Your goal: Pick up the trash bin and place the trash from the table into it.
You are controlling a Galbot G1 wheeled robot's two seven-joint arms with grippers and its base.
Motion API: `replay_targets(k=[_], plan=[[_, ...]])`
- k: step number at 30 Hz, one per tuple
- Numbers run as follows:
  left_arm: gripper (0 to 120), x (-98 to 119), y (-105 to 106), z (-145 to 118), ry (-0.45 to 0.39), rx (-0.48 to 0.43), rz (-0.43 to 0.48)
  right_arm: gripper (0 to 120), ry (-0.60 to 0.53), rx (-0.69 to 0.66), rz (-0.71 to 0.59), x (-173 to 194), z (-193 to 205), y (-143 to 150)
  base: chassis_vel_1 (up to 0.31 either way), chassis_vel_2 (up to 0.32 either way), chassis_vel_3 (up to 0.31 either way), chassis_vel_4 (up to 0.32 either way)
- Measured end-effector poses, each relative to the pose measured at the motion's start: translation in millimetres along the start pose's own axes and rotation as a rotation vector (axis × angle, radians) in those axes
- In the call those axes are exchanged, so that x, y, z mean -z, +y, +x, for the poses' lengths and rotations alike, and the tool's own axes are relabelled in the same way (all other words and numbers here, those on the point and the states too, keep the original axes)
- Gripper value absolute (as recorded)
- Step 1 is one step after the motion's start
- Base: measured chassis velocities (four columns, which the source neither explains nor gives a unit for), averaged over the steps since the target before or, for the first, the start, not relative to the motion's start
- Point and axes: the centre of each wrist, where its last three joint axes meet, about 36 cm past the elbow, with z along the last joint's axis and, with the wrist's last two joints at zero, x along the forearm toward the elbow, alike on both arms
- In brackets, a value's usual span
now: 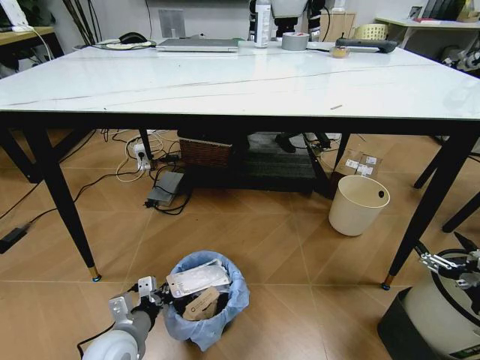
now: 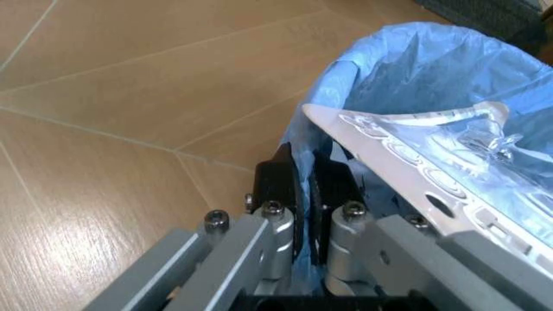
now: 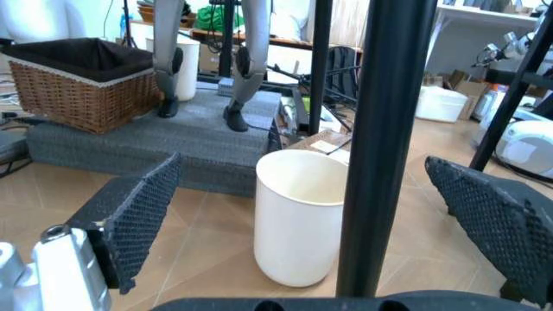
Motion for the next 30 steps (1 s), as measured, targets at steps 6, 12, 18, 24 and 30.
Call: replay_targets(k=[6, 12, 18, 24, 30], plan=[[0, -0.6, 1.7, -2.6, 0.003, 0.005, 0.000, 100, 0.000, 0.000, 0.000, 0.0, 0.0, 0.0, 0.000, 0.000, 0.000, 0.000], [0, -2.9, 3.2, -5.9, 0.004, 0.011, -0.003, 100, 0.000, 0.000, 0.000, 0.0, 0.0, 0.0, 0.000, 0.000, 0.000, 0.000], [0, -3.4, 4.3, -7.5, 0.004, 0.013, -0.008, 100, 0.000, 0.000, 0.000, 0.0, 0.0, 0.0, 0.000, 0.000, 0.000, 0.000], [0, -3.4, 4.0, -7.8, 0.004, 0.012, -0.011, 100, 0.000, 0.000, 0.000, 0.0, 0.0, 0.0, 0.000, 0.000, 0.000, 0.000], [4, -2.6, 2.5, -6.9, 0.004, 0.006, -0.013, 100, 0.000, 0.000, 0.000, 0.0, 0.0, 0.0, 0.000, 0.000, 0.000, 0.000]])
